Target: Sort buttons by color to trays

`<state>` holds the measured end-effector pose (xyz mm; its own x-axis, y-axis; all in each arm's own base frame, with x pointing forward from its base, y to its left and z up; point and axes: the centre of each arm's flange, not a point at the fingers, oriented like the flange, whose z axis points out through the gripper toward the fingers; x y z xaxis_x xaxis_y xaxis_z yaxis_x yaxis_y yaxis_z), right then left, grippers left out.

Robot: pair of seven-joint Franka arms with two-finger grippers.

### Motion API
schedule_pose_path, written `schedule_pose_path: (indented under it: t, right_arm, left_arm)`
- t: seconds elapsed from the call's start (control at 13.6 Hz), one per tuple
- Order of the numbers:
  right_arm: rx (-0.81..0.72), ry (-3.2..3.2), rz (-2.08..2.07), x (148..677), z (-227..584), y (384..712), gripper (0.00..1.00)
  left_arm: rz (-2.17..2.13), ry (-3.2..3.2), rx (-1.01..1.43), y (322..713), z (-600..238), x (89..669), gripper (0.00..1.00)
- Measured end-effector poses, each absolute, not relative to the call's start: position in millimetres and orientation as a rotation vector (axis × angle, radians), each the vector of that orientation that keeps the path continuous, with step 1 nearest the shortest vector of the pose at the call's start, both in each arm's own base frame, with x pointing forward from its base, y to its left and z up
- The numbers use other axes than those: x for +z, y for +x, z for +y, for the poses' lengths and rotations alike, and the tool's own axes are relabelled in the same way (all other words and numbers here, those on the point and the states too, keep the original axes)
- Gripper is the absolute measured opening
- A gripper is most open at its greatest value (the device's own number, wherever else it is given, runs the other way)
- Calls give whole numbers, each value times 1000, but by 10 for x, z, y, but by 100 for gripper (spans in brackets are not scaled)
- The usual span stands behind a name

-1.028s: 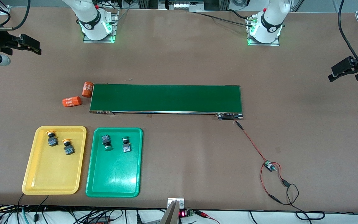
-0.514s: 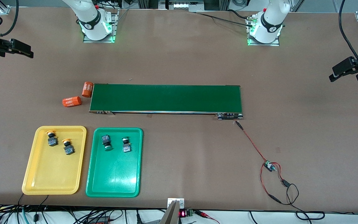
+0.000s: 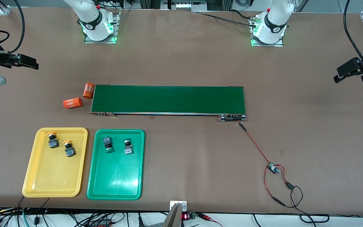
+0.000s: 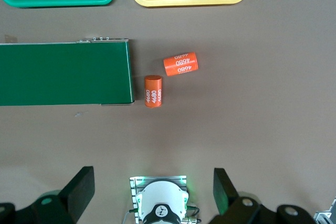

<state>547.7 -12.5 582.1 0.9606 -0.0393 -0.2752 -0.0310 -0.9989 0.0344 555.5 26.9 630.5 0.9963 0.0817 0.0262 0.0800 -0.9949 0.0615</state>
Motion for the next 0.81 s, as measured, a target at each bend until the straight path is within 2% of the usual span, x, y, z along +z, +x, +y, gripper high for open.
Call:
schedule_pose_path:
  t: [0.29,0.81]
  right_arm:
    - [-426,3085,-53,5829,-115,5479,100]
    - [-319,3098,-50,5871,-104,5565,100]
  left_arm:
    - [125,3078,42,5562,269,6295,100]
    - [125,3079,33,5591,270,6259,100]
